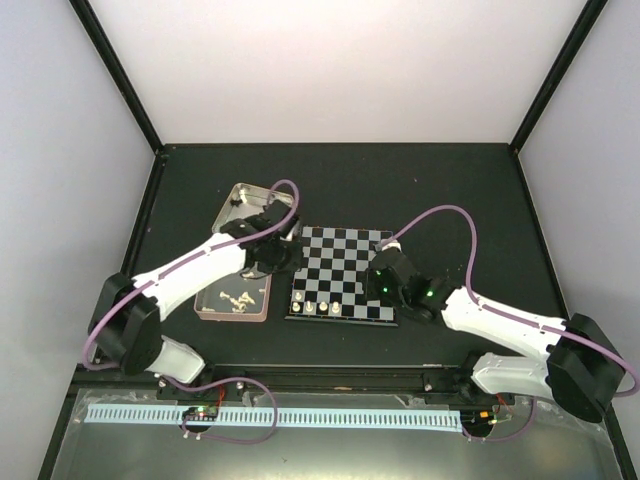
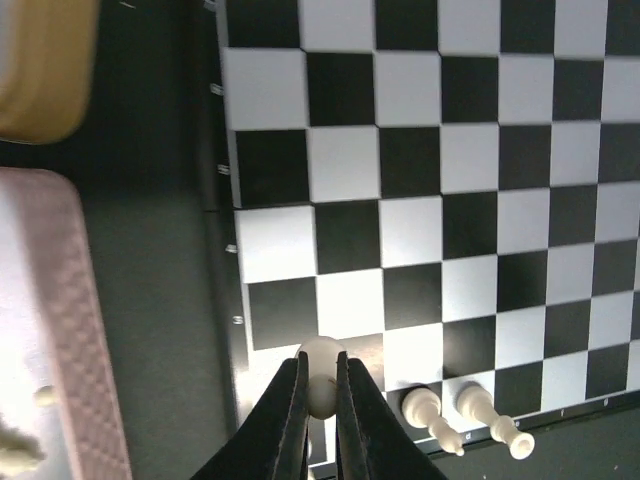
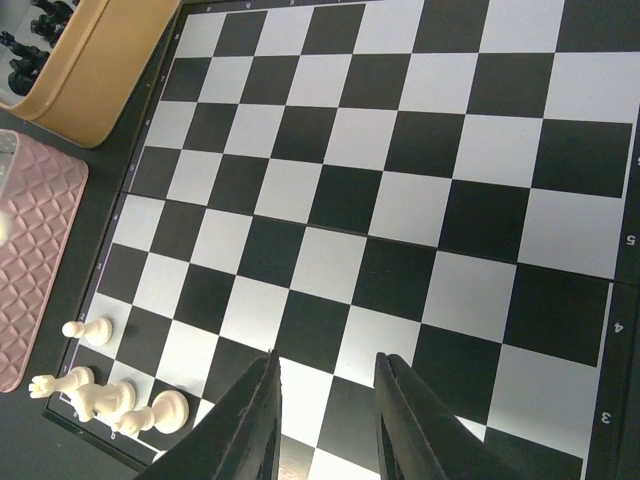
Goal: Set up the chess pieces on the board
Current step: Place the chess piece on the chessboard.
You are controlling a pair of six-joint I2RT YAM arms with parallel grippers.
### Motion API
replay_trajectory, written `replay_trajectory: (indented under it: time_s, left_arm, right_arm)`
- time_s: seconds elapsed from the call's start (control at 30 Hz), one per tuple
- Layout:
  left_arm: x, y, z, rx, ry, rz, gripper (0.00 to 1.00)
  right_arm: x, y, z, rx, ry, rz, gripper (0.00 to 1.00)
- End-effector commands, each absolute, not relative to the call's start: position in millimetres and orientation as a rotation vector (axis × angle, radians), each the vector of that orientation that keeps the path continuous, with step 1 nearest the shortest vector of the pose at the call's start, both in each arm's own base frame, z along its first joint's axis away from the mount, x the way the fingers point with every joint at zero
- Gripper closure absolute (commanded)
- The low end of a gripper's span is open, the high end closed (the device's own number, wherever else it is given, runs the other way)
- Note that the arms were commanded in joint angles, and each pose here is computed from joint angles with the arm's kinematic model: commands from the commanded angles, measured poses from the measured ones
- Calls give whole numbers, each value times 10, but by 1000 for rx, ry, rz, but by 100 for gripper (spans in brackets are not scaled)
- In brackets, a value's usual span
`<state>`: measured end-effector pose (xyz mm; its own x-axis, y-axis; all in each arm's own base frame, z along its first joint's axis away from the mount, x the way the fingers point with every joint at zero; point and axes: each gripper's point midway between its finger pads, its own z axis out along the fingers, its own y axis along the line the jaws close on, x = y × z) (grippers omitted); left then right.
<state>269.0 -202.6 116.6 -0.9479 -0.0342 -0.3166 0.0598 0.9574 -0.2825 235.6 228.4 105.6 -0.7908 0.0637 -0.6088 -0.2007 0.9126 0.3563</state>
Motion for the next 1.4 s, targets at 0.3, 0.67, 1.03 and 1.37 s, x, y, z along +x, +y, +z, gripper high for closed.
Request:
replay_trajectory:
  time_s: [0.3,0.67,1.03,1.37]
  left_arm:
    - [2357,-2566,828,334,2961,-407,95]
    - [2325,-2586,617,402,3020,-367,93]
    - [2304,-2545,530,399,3046,-327,88]
    - [2316,-2551,553,403,3038,-329,80]
  right_arm:
    - [2424,2217,1114,-48,2377,521,73]
    - [2437,2223,1125,-59,2374,513,73]
    - [2441,2226,1116,-66,2376,507,73]
    - [2437,2226,1111,-66,2379,508,73]
